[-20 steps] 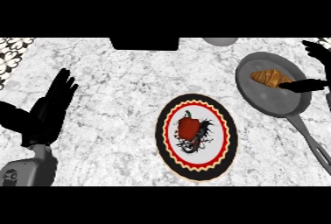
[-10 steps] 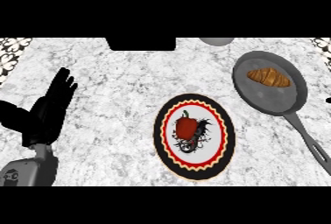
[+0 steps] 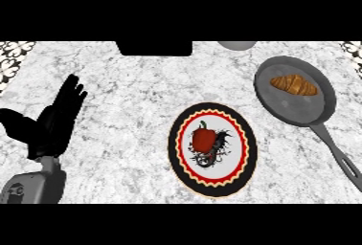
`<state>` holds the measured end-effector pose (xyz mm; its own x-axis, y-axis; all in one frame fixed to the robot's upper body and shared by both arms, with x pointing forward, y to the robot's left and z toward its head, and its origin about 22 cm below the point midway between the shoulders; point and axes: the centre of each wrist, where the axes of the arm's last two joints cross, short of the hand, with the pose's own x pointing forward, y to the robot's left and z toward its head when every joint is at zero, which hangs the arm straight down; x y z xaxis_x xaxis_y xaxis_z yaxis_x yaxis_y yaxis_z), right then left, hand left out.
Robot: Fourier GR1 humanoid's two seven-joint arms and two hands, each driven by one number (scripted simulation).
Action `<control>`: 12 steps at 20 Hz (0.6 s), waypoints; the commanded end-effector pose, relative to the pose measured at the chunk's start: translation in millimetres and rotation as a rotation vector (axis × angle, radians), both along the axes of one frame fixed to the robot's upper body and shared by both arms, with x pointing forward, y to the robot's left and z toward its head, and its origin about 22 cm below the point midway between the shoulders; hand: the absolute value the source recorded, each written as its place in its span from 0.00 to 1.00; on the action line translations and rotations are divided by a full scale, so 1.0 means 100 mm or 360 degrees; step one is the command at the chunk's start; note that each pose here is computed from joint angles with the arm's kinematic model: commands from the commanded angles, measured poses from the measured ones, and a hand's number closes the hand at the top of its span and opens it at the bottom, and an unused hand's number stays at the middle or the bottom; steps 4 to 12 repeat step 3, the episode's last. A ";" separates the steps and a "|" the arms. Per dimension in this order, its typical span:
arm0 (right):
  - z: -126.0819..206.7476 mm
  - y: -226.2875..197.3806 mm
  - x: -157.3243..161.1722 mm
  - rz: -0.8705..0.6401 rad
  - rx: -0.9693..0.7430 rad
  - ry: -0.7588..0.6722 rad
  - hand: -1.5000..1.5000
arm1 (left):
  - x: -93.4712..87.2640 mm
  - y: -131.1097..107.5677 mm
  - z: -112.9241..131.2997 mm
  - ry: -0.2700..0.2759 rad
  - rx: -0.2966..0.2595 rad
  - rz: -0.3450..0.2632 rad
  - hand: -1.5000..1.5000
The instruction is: Pick the croissant from the plate and place it in the pan
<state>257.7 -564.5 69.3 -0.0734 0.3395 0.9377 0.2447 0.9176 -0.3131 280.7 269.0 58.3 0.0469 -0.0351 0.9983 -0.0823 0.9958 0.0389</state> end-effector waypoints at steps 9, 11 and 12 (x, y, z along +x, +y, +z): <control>0.05 -0.13 -0.18 0.0122 0.0021 -0.0049 0.00 | -0.12 0.11 0.17 0.0013 0.0011 0.0000 0.50; 0.05 -0.13 -0.18 0.0122 0.0021 -0.0049 0.00 | -0.12 0.11 0.17 0.0013 0.0011 0.0000 0.50; 0.05 -0.13 -0.18 0.0122 0.0021 -0.0049 0.00 | -0.12 0.11 0.17 0.0013 0.0011 0.0000 0.50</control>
